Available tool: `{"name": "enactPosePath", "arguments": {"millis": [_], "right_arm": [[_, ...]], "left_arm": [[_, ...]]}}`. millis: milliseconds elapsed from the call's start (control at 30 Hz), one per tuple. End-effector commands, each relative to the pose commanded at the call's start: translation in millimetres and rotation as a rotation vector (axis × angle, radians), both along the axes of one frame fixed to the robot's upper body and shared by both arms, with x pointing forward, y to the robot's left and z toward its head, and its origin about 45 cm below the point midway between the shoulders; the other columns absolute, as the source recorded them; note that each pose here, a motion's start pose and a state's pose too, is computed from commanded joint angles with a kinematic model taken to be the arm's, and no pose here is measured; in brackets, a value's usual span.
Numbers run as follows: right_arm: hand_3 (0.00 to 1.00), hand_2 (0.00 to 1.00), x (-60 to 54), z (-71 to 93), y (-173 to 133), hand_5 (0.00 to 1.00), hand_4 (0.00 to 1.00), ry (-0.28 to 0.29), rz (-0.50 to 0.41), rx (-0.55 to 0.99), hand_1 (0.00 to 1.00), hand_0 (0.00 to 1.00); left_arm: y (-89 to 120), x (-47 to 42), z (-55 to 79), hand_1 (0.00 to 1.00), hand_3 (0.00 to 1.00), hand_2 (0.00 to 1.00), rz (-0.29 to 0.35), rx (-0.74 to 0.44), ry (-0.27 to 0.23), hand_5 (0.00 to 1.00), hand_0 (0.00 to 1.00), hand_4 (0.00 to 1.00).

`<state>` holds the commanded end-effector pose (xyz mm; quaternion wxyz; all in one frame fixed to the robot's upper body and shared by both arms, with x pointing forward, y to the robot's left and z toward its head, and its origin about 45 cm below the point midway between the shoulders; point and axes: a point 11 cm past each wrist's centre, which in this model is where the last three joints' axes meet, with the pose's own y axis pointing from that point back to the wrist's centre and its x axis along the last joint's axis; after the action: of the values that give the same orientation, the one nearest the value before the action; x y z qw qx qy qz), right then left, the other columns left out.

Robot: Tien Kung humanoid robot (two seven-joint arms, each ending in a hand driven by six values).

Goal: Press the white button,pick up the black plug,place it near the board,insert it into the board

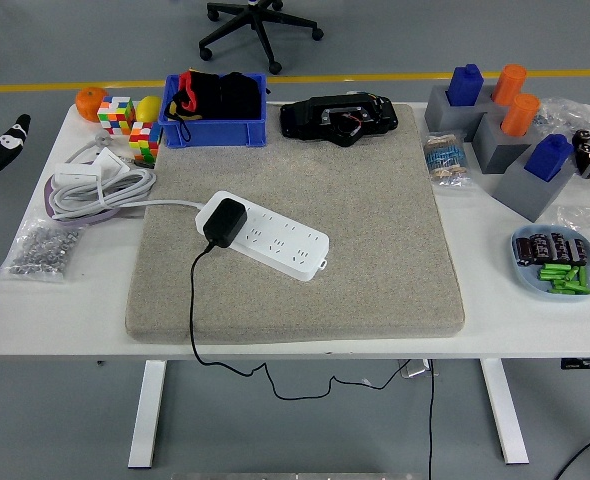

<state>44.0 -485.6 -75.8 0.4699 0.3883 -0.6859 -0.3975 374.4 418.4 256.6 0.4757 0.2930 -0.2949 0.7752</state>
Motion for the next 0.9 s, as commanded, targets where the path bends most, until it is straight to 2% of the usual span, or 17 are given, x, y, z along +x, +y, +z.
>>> {"name": "enactPosePath", "arguments": {"millis": [200, 667, 900], "right_arm": [[0.637, 0.686, -0.1, 0.6, -1.4, 0.397, 0.7, 0.0, -0.002, -0.003, 0.713, 0.741], [0.638, 0.686, -5.8, 0.2, -2.4, 0.396, 0.701, 0.01, -0.006, -0.004, 0.713, 0.741], [0.638, 0.686, -4.7, -0.7, 0.2, 0.397, 0.702, 0.005, -0.009, 0.002, 0.712, 0.741]], "left_arm": [[0.3, 0.5, 1.7, 0.884, 0.784, 0.838, -0.001, 0.002, -0.003, 0.547, 0.849, 0.803], [-5.0, 1.1, -4.6, 0.883, 0.785, 0.838, -0.012, -0.006, 0.014, 0.547, 0.85, 0.803], [-5.4, 0.2, -6.2, 0.883, 0.785, 0.838, -0.012, -0.009, 0.017, 0.545, 0.85, 0.802]]}}
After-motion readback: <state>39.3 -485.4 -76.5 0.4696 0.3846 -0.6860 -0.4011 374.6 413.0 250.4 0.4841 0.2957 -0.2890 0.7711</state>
